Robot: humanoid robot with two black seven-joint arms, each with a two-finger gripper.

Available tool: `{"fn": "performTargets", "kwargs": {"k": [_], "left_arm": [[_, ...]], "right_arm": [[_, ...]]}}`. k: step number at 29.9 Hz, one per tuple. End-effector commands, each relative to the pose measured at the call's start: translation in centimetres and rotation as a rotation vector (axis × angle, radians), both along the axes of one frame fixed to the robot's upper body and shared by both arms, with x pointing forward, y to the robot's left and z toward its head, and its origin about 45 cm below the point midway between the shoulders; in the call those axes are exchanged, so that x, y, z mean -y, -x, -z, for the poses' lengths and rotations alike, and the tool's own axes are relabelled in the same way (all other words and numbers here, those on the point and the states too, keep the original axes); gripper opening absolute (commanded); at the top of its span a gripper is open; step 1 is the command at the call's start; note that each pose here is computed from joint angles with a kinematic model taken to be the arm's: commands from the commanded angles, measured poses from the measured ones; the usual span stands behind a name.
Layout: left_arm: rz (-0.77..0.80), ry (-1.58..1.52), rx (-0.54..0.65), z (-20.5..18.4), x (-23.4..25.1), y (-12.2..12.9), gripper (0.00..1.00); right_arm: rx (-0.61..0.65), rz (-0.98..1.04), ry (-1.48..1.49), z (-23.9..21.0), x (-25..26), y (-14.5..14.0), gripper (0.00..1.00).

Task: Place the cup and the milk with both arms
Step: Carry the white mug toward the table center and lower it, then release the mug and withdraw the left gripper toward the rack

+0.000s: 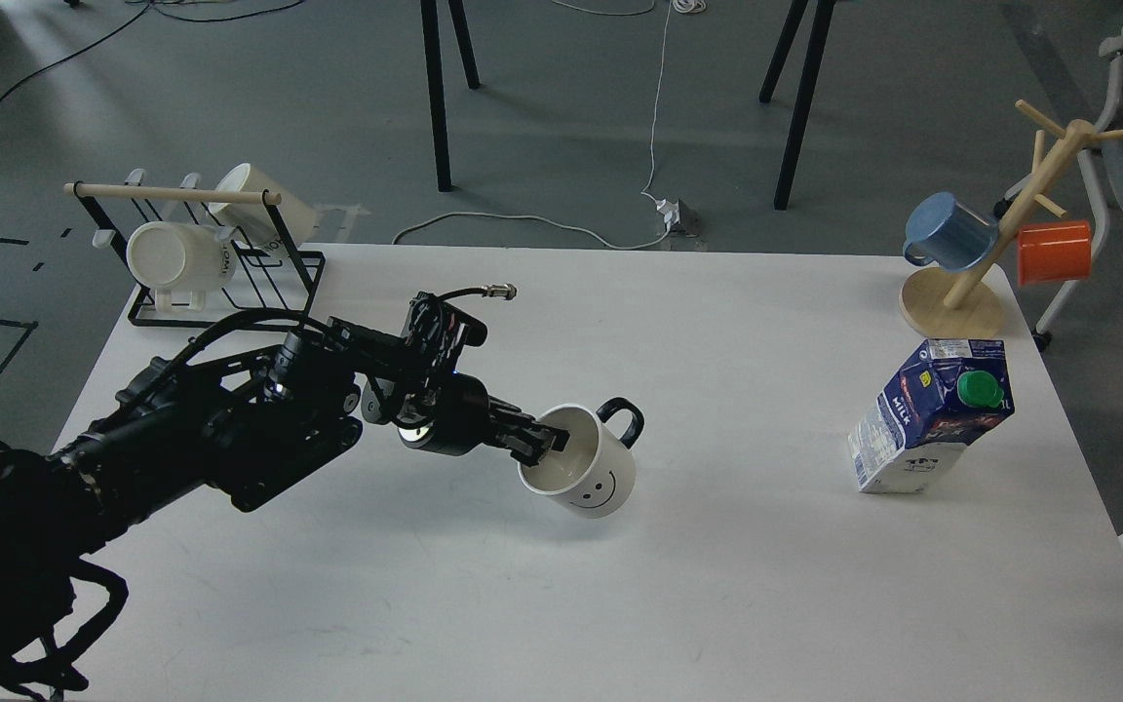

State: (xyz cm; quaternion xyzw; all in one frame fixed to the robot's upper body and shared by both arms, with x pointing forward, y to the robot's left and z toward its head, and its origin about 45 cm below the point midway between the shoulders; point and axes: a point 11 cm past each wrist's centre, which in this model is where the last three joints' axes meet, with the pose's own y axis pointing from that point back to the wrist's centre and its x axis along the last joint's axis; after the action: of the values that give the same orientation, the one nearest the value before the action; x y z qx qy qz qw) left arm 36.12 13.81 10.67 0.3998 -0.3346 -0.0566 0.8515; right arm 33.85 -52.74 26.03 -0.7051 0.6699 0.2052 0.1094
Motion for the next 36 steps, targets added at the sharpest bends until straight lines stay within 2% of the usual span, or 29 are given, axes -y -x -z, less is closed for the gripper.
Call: {"fn": "performTargets", "kwargs": {"k": [1, 4, 9, 13, 17, 18, 20, 21, 25, 31, 36], "left_arm": [[-0.013, 0.008, -0.016, 0.5, 0.0, 0.3, 0.1], [-0.013, 0.006, -0.027, 1.0, -0.1, 0.7, 0.12], [-0.019, 0.018, -0.028, 0.8, 0.1, 0.6, 0.28], [-0.016, 0.02, -0.028, 0.8, 0.2, 0.7, 0.34], [-0.027, 0.045, -0.027, 0.3, 0.4, 0.5, 0.56], [-0.039, 0.06, -0.027, 0.0, 0.4, 0.3, 0.64], [-0.09, 0.13, -0.035, -1.1, 0.6, -0.5, 0.88], [-0.129, 0.185, -0.046, -1.9, 0.7, -1.0, 0.95], [-0.299, 0.387, -0.102, -4.7, -0.6, -3.0, 0.98], [-0.584, 0.536, -0.095, -8.3, -10.1, -6.2, 0.99], [-0.872, 0.693, -0.036, -12.2, -20.6, -7.6, 0.99]], "right_arm": [[-0.005, -0.005, -0.006, 0.3, -0.3, 0.0, 0.99], [-0.007, -0.006, -0.009, 0.5, -0.4, -0.1, 0.99], [-0.008, -0.006, -0.005, 0.5, -0.3, 0.0, 0.99], [-0.011, -0.006, -0.009, 0.7, -0.4, 0.0, 0.99], [-0.014, -0.006, -0.008, 0.8, -0.4, 0.1, 0.99], [-0.014, -0.007, -0.009, 0.8, -0.4, 0.1, 0.99], [-0.012, -0.008, -0.011, 0.7, -0.5, 0.0, 0.99], [-0.002, -0.009, -0.019, 0.5, -0.6, -0.1, 0.99], [0.052, -0.021, -0.098, -1.8, -1.6, -0.5, 0.99], [0.097, 0.113, -0.231, -4.6, 1.8, 1.1, 0.99], [-0.016, 0.251, -0.306, -0.4, 4.5, 5.5, 0.99]]}}
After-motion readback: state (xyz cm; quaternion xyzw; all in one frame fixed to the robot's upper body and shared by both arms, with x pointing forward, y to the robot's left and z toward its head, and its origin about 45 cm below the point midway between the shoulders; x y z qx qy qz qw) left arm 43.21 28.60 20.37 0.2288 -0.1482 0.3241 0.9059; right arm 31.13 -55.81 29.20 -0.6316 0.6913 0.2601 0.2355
